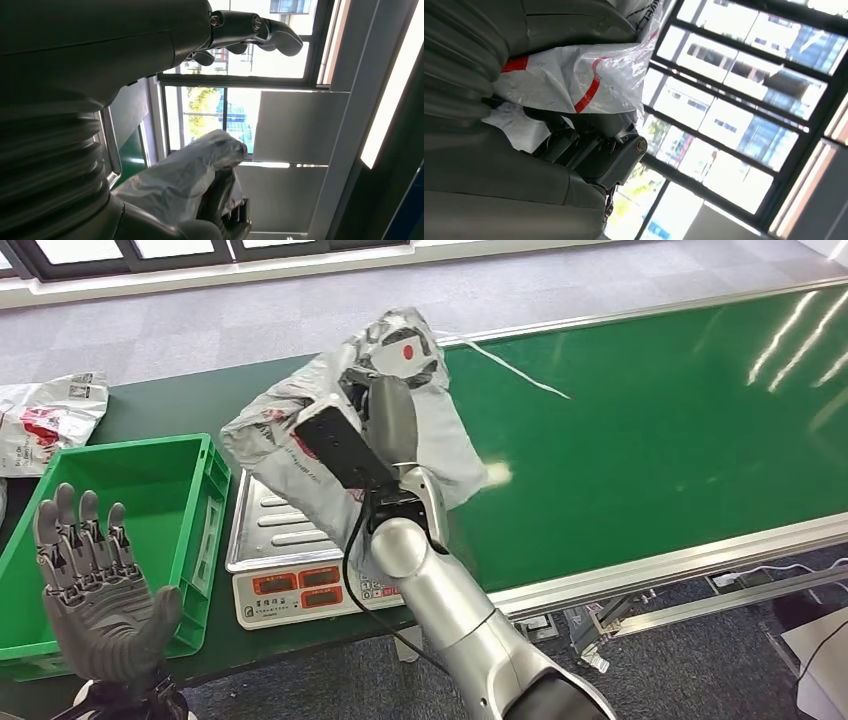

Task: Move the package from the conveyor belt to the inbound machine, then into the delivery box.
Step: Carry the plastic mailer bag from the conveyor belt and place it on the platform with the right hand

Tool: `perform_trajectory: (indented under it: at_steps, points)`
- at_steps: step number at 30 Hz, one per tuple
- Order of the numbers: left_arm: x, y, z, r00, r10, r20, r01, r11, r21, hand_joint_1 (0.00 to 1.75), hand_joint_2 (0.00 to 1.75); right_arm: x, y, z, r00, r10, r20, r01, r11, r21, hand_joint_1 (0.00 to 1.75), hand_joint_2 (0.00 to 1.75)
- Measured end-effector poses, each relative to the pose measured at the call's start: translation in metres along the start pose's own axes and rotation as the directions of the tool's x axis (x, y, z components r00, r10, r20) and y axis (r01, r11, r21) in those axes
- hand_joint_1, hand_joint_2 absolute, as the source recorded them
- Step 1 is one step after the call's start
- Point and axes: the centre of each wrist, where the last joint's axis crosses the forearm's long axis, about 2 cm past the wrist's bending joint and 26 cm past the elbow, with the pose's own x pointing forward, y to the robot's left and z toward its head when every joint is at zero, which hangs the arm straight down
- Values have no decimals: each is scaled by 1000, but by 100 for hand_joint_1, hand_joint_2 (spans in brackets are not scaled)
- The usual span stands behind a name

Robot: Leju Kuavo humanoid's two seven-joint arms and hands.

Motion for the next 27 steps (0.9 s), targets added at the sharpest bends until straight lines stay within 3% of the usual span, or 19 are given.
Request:
perform_trajectory:
  at_steps: [6,16,20,27]
  points:
    - [-2,-4,-1,1000,3,-3,-3,1000,-16,0,175,11,28,-6,999,-53,2,53,989,136,175,175]
    - [-1,-4,-2,1000,-2,1,3,1000,-17,0,175,19,53,-1,997,-63,37,48,945,324,175,175]
    - [1,-4,-3,1000,-9,8,9,1000,-18,0,175,23,59,0,998,-59,33,43,934,356,0,175]
    - [3,-3,-5,999,-40,17,40,999,-4,0,175,29,62,0,998,59,15,-61,973,223,0,175]
